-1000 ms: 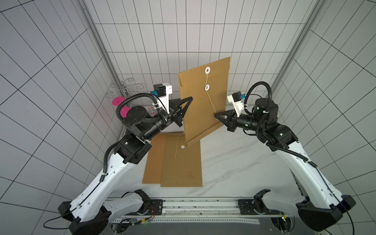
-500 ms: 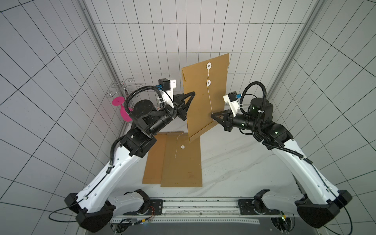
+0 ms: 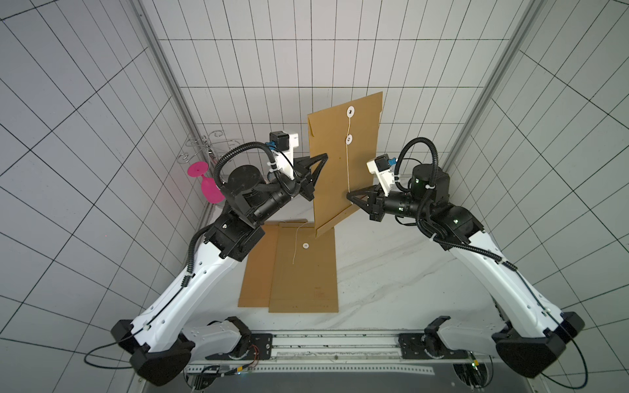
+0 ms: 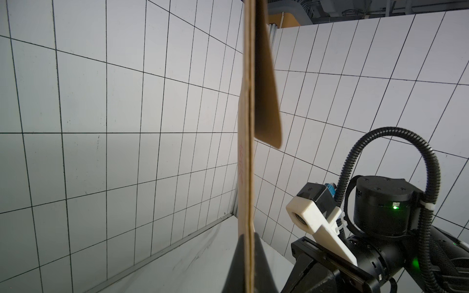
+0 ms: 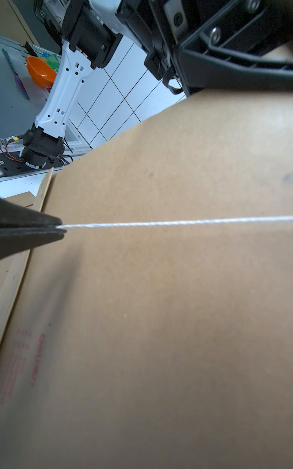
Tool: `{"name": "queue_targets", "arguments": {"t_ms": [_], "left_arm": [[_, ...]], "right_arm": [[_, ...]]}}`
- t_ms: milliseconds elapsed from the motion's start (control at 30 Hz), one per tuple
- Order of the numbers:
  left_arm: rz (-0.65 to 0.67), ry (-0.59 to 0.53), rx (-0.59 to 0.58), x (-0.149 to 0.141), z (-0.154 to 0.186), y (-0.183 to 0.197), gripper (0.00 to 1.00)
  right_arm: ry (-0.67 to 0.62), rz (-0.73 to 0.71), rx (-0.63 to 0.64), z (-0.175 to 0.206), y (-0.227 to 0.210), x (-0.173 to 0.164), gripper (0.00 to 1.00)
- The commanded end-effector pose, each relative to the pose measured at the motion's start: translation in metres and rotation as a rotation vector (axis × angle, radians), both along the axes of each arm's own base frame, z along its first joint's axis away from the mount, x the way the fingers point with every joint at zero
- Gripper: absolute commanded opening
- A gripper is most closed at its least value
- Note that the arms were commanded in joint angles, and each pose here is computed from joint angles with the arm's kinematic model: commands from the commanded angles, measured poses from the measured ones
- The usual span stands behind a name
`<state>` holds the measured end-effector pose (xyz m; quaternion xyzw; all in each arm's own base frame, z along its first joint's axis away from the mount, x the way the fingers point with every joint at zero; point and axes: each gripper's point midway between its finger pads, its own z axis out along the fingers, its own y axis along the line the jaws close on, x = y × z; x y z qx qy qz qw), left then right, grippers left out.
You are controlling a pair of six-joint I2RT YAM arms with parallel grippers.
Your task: Open the file bag
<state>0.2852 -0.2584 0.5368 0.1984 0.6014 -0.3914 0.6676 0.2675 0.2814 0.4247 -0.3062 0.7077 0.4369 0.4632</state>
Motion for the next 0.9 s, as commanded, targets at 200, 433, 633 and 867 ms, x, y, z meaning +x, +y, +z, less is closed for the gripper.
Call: {"name": "queue_targets", "arguments": {"t_ms": [200,433,633,867], "left_arm": [[0.053,0.001,0.133,0.012,-0.028,-0.016,0.00],[0.079,0.008,0.238,0.008,-0.056,-0.023,0.00],[0.074,0.027,0.299,0.003,-0.078,-0.022,0.00],[0.058,0.054,0.333,-0.001,-0.099,-0.021,0.00]], "right_arm": [[-0.040,0.051,0.042,0.021,0.008,-0.012,0.00],[-0.049,0.039,0.031,0.020,0.007,-0.011,0.00],[-0.066,0.036,0.033,0.027,0.004,-0.014,0.00],[-0.102,0.020,0.027,0.038,-0.002,-0.018,0.00]]}}
